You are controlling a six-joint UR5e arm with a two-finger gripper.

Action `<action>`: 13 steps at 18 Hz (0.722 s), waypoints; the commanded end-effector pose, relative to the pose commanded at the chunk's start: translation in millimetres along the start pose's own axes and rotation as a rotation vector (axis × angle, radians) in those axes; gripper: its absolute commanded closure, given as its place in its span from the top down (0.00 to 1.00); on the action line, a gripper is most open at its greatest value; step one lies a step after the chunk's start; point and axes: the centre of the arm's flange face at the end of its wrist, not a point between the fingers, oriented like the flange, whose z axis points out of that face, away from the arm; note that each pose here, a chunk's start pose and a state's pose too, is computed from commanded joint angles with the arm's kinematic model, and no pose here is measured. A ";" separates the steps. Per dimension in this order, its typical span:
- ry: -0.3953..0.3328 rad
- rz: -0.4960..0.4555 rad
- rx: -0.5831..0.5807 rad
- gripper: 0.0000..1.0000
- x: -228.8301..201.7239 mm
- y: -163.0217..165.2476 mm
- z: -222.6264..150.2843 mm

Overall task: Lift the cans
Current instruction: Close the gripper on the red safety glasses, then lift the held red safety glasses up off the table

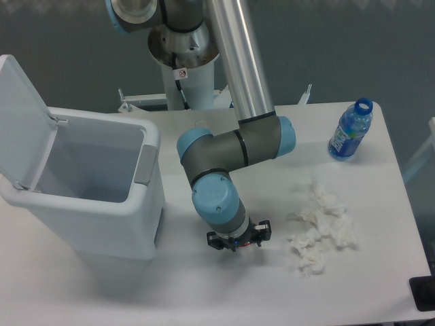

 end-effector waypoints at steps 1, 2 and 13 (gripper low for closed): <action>0.000 0.000 0.000 0.57 0.0 0.0 0.0; 0.001 -0.002 0.001 0.56 -1.1 0.1 -0.7; -0.005 0.071 0.033 0.50 -8.2 -1.1 -23.9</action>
